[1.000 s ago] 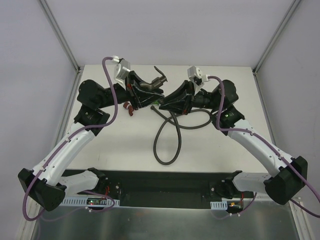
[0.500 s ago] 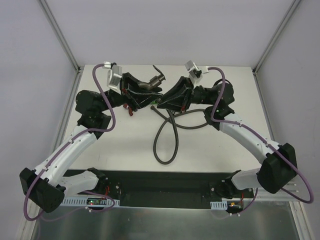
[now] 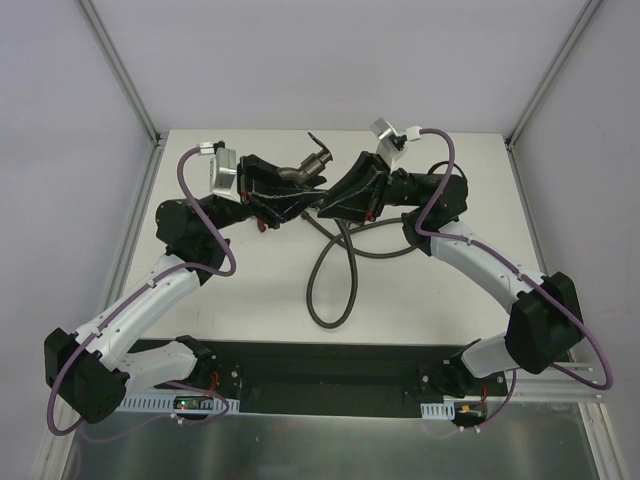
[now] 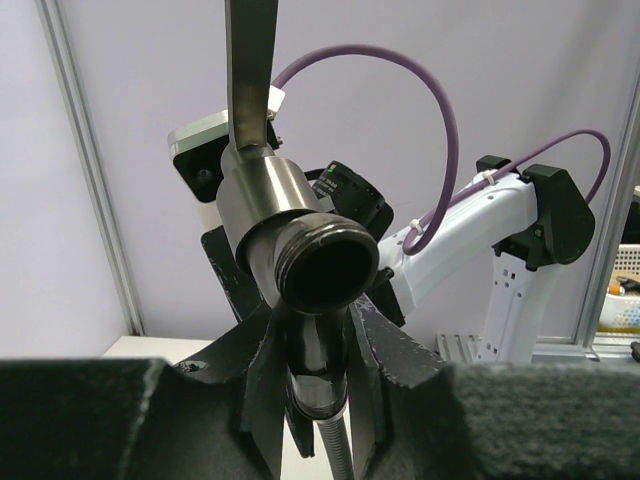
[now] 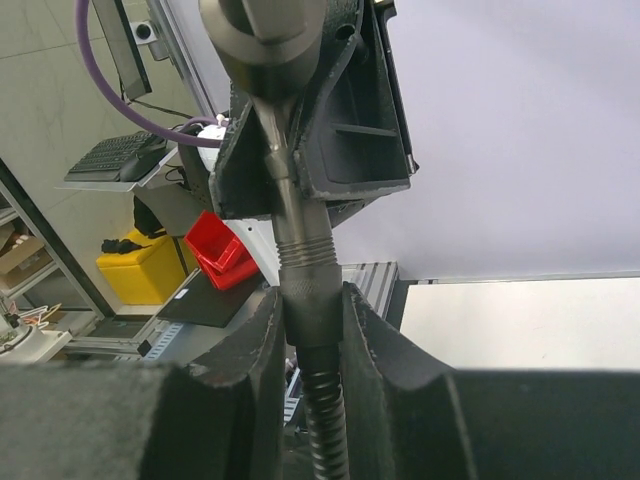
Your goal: Install the water faucets
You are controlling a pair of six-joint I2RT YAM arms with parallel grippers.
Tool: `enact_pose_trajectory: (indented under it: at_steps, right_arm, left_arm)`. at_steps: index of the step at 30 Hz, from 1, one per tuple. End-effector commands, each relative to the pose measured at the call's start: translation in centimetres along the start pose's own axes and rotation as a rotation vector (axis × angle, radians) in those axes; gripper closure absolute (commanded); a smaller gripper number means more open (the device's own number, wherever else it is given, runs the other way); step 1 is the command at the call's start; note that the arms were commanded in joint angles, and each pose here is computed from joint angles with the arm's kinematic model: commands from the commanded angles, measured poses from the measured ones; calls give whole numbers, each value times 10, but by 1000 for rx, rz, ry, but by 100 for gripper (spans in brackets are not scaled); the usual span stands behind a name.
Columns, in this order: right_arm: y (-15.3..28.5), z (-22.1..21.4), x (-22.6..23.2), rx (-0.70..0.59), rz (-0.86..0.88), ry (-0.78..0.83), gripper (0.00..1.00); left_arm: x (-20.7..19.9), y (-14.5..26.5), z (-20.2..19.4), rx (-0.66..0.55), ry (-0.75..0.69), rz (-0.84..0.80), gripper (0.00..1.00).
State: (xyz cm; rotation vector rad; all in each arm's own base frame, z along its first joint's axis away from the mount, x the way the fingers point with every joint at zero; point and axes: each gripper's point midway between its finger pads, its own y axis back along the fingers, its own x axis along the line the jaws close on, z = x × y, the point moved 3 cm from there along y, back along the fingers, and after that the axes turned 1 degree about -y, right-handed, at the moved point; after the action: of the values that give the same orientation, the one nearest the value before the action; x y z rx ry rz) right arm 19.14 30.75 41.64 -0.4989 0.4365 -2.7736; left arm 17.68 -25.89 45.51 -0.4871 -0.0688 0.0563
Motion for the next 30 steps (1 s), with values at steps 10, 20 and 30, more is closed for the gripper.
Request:
enact_pose_trajectory:
  at_steps: [10, 20, 30]
  right_arm:
    - [-2, 65, 6, -258, -56, 81, 99]
    - [-2, 62, -3, -242, -78, 81, 74]
    - [7, 58, -12, -219, -156, 116, 38]
  left_arm:
    - [-21, 4, -24, 50, 45, -86, 100]
    - [-13, 4, -24, 50, 65, -18, 100]
    - [13, 13, -14, 18, 91, 243, 100]
